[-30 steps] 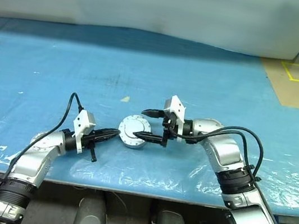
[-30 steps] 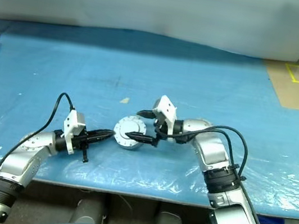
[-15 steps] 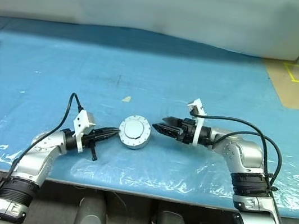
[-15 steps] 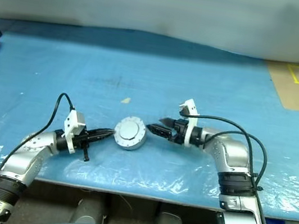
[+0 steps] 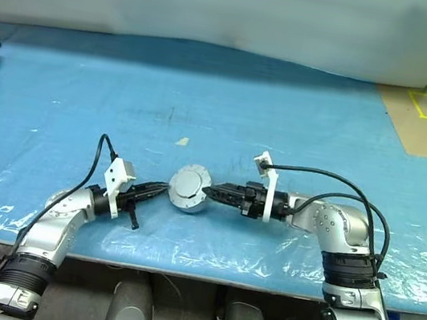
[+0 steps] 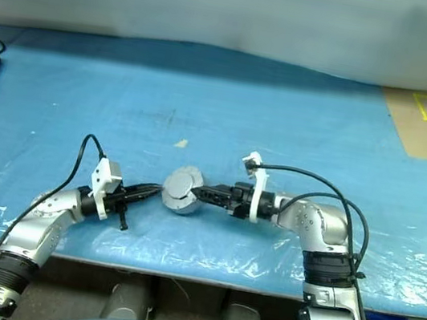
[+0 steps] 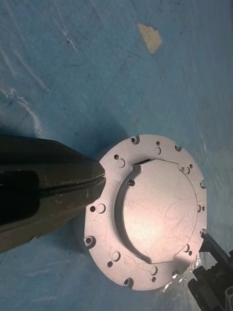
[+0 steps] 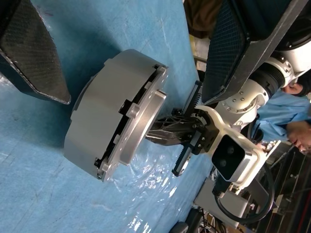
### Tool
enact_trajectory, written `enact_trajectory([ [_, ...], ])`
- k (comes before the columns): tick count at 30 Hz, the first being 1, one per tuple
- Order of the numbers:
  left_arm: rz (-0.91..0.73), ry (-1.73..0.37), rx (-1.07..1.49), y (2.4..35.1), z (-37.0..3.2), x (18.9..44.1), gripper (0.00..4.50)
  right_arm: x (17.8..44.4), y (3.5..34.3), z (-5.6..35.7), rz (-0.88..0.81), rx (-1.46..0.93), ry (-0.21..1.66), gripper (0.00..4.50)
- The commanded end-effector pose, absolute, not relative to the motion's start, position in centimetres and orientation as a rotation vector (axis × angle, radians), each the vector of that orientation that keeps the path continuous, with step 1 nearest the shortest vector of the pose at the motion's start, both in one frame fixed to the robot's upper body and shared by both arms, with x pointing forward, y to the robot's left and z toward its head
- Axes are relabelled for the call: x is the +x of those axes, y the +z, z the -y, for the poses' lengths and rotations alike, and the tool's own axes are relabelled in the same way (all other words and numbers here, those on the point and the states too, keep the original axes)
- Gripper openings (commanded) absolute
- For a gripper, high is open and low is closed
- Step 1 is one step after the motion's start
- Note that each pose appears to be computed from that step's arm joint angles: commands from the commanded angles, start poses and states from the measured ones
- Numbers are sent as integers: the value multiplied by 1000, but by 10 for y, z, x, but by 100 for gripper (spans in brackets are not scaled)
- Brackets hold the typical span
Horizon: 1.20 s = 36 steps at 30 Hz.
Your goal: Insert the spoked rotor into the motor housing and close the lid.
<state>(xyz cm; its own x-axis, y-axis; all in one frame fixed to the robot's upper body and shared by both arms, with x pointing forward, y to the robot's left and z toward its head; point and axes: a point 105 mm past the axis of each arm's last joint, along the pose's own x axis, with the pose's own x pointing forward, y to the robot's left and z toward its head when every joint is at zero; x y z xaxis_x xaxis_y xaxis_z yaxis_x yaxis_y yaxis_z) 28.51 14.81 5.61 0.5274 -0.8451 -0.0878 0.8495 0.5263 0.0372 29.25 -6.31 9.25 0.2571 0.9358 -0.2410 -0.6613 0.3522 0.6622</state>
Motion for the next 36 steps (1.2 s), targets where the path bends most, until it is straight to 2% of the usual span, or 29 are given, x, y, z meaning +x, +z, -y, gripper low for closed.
enact_trajectory([
  [1,-82,-1015,84,52,-148,284,0,292,95,58,-661,438,1148,449],
  [4,-78,-1015,85,53,-147,284,0,292,87,58,-689,413,1125,393],
  [9,-74,-1017,83,56,-145,283,0,291,84,58,-700,395,1118,219],
  [13,-73,-1017,83,58,-144,283,0,293,83,59,-702,399,1107,128],
  [25,-75,-1005,85,62,-143,281,0,293,88,55,-682,430,1120,125],
  [30,-123,-937,-104,68,-147,290,0,306,99,60,-629,495,1085,124],
  [36,-156,-889,-187,69,-154,296,0,324,119,71,-546,607,1047,124],
])
